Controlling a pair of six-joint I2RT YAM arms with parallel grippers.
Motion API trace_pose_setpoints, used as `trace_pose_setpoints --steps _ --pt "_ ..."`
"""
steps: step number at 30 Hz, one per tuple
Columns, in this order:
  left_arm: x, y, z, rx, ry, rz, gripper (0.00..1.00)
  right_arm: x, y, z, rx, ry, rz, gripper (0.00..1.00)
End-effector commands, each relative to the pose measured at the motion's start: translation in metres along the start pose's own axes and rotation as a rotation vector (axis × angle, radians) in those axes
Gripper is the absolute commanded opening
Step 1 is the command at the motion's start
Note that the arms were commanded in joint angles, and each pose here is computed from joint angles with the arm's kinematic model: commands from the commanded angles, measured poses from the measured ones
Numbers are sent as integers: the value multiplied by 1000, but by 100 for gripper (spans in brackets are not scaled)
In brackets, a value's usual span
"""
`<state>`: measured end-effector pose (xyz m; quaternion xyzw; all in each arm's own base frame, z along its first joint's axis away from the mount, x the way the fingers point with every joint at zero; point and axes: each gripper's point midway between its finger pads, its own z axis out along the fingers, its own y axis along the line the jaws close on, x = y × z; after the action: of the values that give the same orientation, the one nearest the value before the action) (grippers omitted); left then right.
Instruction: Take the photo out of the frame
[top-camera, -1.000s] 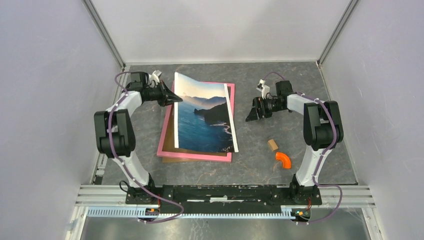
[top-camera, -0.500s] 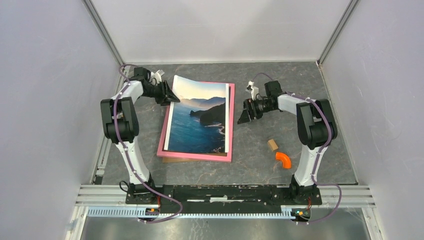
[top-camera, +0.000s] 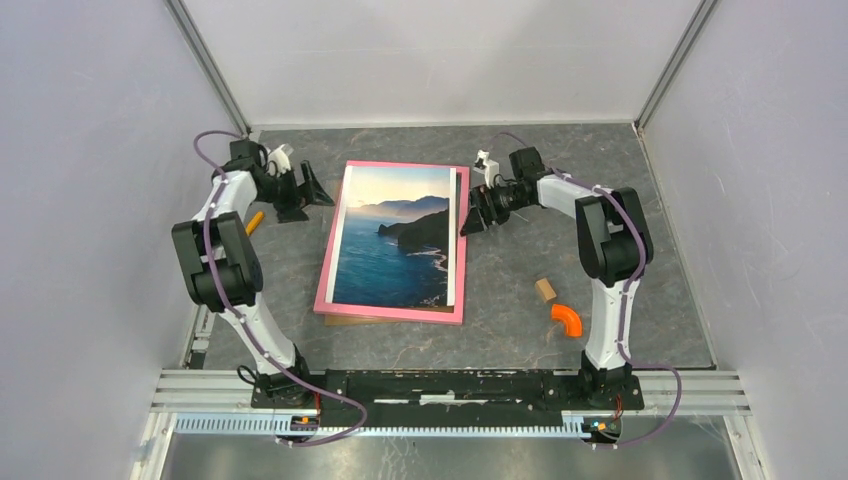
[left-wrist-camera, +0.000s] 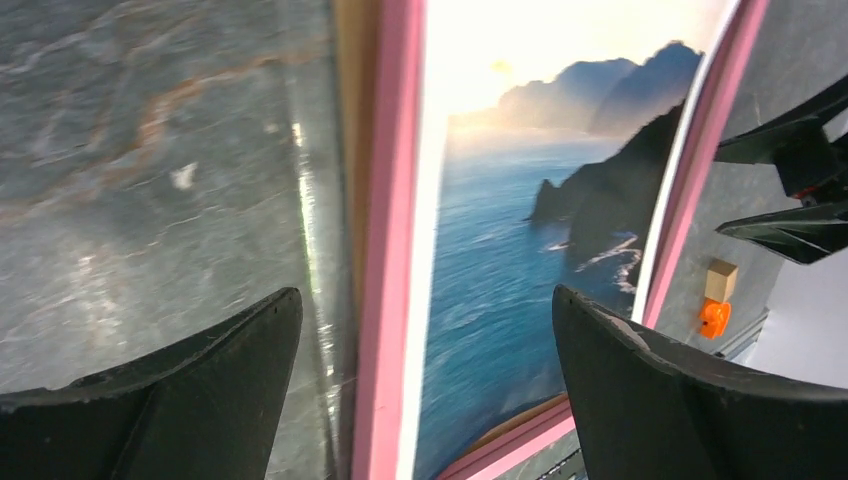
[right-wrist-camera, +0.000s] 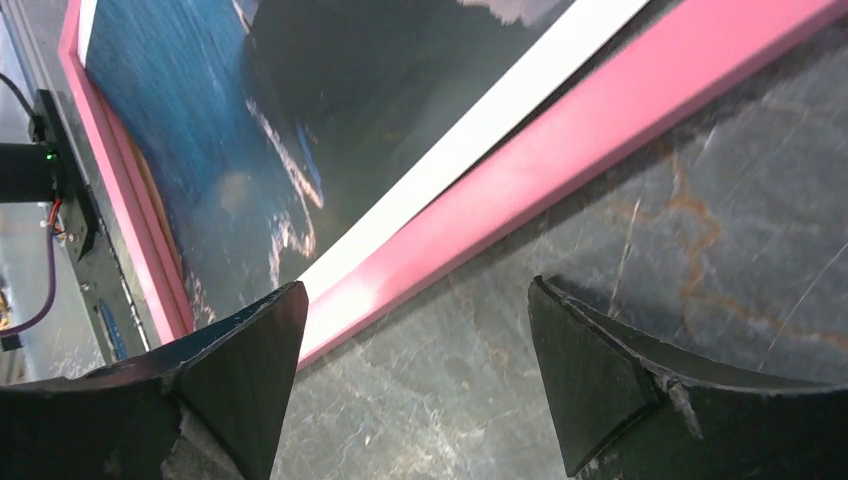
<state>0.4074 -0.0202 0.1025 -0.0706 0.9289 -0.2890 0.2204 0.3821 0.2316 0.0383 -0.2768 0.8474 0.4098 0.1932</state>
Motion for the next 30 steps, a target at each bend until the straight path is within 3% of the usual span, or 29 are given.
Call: trace_pose_setpoints --steps 1,6,11,21,26,30 --pt "-3 28 8 -37 -12 48 100 6 -27 14 97 58 -4 88" --pt "2 43 29 -65 4 3 100 -2 -32 22 117 54 -12 88" --pt "16 42 46 -159 18 59 100 -9 -33 33 111 56 -18 89" --pt "25 5 68 29 38 25 100 -36 -15 58 62 36 -76 89" --pt "12 1 57 23 5 27 100 -42 -9 54 68 38 -93 89" --pt "-16 -1 21 5 -82 42 100 -62 -12 16 93 -23 -91 92"
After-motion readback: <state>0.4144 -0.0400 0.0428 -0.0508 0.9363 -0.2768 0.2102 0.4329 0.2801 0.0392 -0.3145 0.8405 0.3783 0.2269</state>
